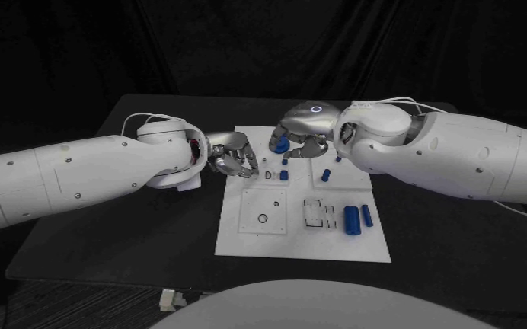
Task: Assemble the parts on the task board
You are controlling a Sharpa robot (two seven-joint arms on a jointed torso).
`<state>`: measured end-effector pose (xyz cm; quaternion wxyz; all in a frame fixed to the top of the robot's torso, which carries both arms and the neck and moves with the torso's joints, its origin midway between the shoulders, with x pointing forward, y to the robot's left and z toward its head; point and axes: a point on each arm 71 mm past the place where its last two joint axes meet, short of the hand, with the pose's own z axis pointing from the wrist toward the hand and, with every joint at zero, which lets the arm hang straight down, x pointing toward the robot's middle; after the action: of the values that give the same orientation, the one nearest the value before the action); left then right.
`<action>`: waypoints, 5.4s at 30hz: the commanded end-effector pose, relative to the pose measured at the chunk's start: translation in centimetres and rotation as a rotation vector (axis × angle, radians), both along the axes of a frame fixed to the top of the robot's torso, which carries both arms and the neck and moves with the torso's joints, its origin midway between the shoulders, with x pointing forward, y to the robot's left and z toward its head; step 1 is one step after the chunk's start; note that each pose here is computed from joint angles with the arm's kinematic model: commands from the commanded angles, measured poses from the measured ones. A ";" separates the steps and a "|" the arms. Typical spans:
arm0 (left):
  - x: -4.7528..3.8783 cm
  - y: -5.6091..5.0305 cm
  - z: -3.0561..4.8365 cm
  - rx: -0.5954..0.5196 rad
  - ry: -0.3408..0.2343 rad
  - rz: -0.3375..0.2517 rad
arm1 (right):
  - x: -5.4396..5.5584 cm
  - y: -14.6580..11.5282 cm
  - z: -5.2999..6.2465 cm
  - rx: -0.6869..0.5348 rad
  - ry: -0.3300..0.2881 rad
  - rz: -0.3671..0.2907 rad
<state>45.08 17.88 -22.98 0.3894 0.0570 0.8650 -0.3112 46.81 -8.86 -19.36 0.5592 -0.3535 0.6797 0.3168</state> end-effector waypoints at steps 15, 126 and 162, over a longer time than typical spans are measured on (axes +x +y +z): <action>-0.23 0.4 0.14 -0.021 -0.005 -0.004 | -1.4 1.0 -4.6 -0.234 -0.214 0.200; -0.34 0.1 -1.07 0.007 0.040 -0.016 | 2.9 -4.0 -10.4 0.411 0.744 -0.485; -0.46 -0.1 -1.31 0.008 0.048 -0.022 | 2.6 -4.2 -12.3 0.332 0.786 -0.577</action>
<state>44.74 18.03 -24.22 0.3710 0.0573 0.8740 -0.3085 49.55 -12.57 -30.95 0.3836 0.0811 0.8361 0.3836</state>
